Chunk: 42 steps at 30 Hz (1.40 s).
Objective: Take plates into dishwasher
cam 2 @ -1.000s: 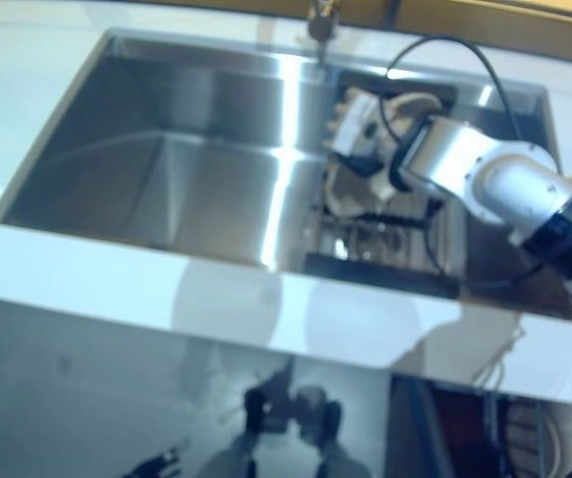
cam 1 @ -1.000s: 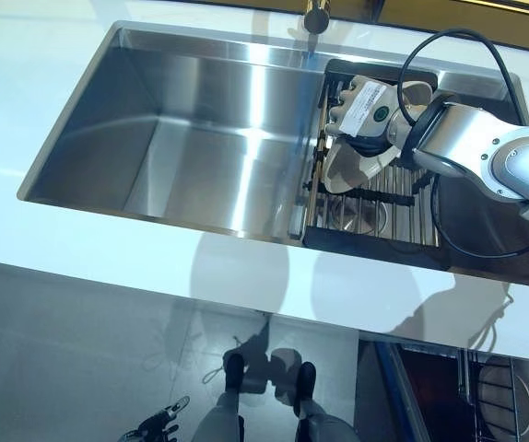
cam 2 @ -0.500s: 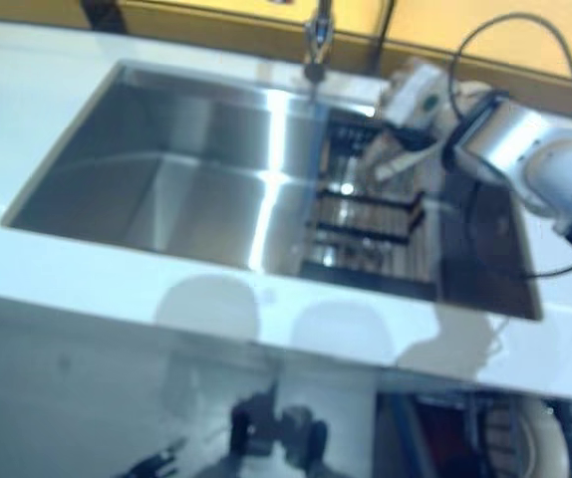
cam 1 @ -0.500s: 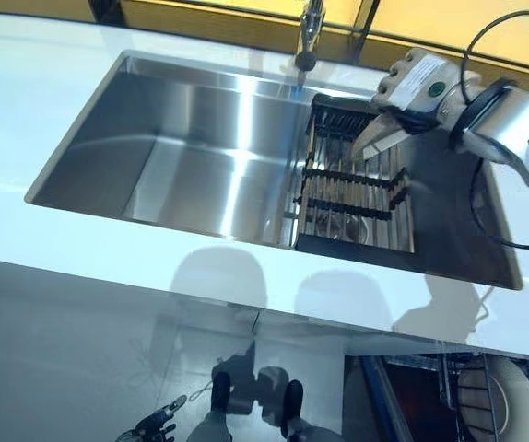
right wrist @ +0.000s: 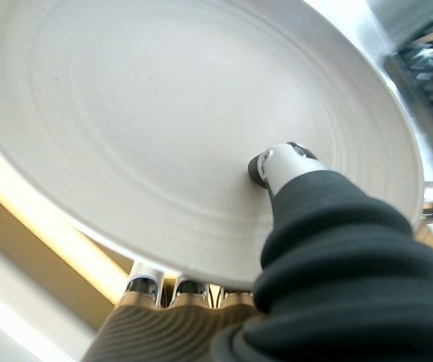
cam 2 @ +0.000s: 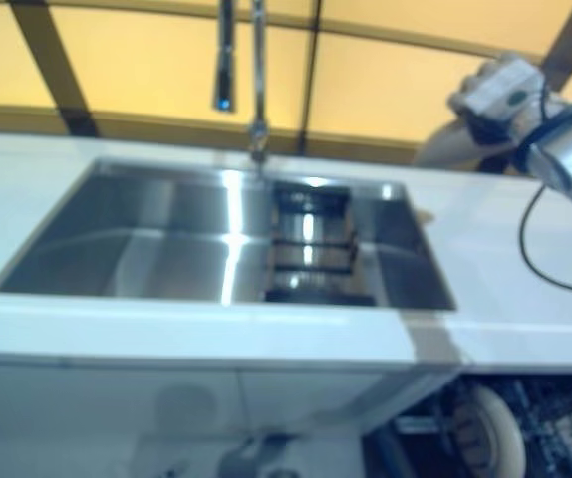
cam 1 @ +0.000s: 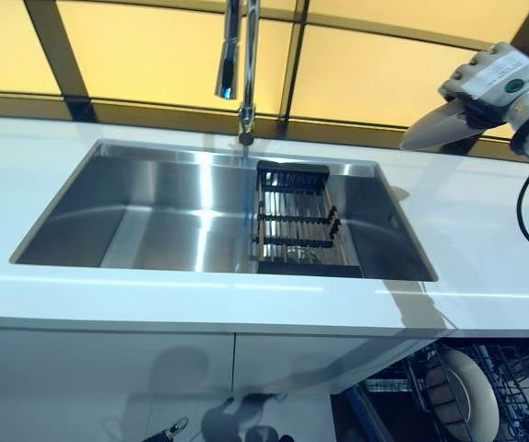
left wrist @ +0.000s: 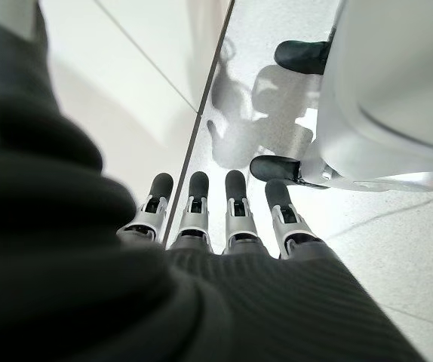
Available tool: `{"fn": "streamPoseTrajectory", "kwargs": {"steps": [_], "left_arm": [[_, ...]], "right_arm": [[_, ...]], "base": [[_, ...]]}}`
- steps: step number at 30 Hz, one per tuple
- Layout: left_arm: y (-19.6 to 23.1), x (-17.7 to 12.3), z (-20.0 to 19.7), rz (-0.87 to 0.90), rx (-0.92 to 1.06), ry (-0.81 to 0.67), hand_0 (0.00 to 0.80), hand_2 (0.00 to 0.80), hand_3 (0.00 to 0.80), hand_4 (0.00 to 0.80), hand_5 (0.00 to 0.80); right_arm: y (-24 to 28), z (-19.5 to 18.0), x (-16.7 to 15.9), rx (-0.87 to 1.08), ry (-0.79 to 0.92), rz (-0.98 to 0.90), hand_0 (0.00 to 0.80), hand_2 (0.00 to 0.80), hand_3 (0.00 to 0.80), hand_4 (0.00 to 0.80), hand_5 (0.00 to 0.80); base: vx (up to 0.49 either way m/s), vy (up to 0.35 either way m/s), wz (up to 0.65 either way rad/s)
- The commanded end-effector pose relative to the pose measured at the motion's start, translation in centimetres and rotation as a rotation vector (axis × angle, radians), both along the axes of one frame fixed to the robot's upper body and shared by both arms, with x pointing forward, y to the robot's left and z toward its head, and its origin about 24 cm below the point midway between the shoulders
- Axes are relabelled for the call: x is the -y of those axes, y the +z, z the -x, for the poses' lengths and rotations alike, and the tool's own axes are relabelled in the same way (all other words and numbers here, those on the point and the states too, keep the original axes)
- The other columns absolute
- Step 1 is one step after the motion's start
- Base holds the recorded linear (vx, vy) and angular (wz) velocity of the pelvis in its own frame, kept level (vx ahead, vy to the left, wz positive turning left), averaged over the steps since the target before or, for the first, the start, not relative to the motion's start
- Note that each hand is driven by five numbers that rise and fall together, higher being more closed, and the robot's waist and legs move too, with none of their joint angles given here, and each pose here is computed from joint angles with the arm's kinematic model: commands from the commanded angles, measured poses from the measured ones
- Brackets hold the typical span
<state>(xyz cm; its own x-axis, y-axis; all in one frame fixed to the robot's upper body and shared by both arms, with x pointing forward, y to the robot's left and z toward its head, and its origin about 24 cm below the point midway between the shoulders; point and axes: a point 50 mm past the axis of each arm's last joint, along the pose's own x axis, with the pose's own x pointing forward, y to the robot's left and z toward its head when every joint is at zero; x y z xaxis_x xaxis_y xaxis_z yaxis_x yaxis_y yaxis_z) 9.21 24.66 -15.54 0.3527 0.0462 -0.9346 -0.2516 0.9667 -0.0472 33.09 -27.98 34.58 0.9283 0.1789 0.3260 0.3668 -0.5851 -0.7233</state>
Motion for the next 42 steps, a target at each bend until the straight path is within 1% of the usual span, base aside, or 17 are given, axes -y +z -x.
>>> {"fn": "streamPoseTrajectory", "kwargs": {"steps": [1,3,5,6,9,12,14,17,23,29,36,40,42], "left_arm": [[-0.1,-0.7,0.8,-0.023,-0.049,-0.016,0.0,0.0,0.0,0.0,0.0],[-0.2,-0.6,0.9,-0.017,-0.053,-0.005,0.0,0.0,0.0,0.0,0.0],[-0.2,-0.5,0.9,-0.008,-0.055,0.008,0.0,0.0,0.0,0.0,0.0],[-0.3,-0.2,1.1,0.003,-0.056,0.012,0.0,0.0,0.0,0.0,0.0],[-0.5,-0.2,1.8,0.0,-0.067,0.016,0.0,0.0,0.0,0.0,0.0],[-0.4,-0.5,2.1,-0.001,-0.075,0.019,0.0,0.0,0.0,0.0,0.0],[-0.5,-0.4,2.1,0.001,-0.08,0.016,0.0,0.0,0.0,0.0,0.0],[-0.4,-0.6,2.3,-0.004,-0.086,0.012,0.0,0.0,0.0,0.0,0.0],[-0.4,-0.7,2.3,-0.015,-0.081,-0.001,0.0,0.0,0.0,0.0,0.0],[-0.3,-0.7,1.6,-0.02,-0.071,-0.025,0.0,0.0,0.0,0.0,0.0],[-0.2,-0.9,1.4,-0.03,-0.077,-0.056,0.0,0.0,0.0,0.0,0.0],[-0.1,-1.0,1.2,-0.034,-0.073,-0.066,0.0,0.0,0.0,0.0,0.0],[-0.1,-0.9,1.1,-0.031,-0.063,-0.061,0.0,0.0,0.0,0.0,0.0]], "right_arm": [[4.4,3.8,6.3,0.251,-0.165,-0.256,0.8,0.8,0.8,0.8,0.8],[4.1,4.9,8.1,0.271,-0.186,-0.361,0.8,0.8,0.8,0.8,0.8],[3.1,5.7,9.6,0.27,-0.214,-0.417,0.8,0.8,0.8,0.8,0.8],[2.5,6.0,10.5,0.269,-0.236,-0.451,0.8,0.8,0.8,0.8,0.8],[-0.2,7.8,13.4,0.276,-0.311,-0.55,0.8,0.8,0.8,0.8,0.8],[-1.9,9.7,15.6,0.299,-0.368,-0.636,0.8,0.8,0.8,0.8,0.8],[-3.3,10.7,16.8,0.304,-0.405,-0.682,0.8,0.8,0.8,0.8,0.8],[-4.9,11.8,17.7,0.295,-0.437,-0.728,0.8,0.8,0.8,0.8,0.8],[-7.5,13.1,18.8,0.28,-0.488,-0.769,0.8,0.8,0.8,0.8,0.8],[-10.7,14.1,19.5,0.258,-0.535,-0.862,0.8,0.8,0.8,0.8,0.8],[-14.2,13.1,18.5,0.216,-0.52,-0.977,0.8,0.8,0.8,0.8,0.8],[-16.2,11.7,17.1,0.179,-0.502,-1.064,0.8,0.8,0.8,0.8,0.8],[-17.4,11.0,16.4,0.154,-0.523,-1.113,0.8,0.8,0.8,0.8,0.8]], "base": [[0.036,-0.02,-0.23],[0.023,-0.019,-0.25],[0.009,-0.018,-0.17],[0.002,-0.028,-0.19],[-0.001,-0.046,-0.24],[-0.018,-0.055,-0.22],[-0.026,-0.064,-0.17],[-0.004,-0.058,-0.21],[0.01,-0.062,-0.14],[-0.001,-0.061,0.0],[-0.008,-0.062,-0.01],[-0.028,-0.038,-0.02],[-0.039,-0.035,-0.04]]}}
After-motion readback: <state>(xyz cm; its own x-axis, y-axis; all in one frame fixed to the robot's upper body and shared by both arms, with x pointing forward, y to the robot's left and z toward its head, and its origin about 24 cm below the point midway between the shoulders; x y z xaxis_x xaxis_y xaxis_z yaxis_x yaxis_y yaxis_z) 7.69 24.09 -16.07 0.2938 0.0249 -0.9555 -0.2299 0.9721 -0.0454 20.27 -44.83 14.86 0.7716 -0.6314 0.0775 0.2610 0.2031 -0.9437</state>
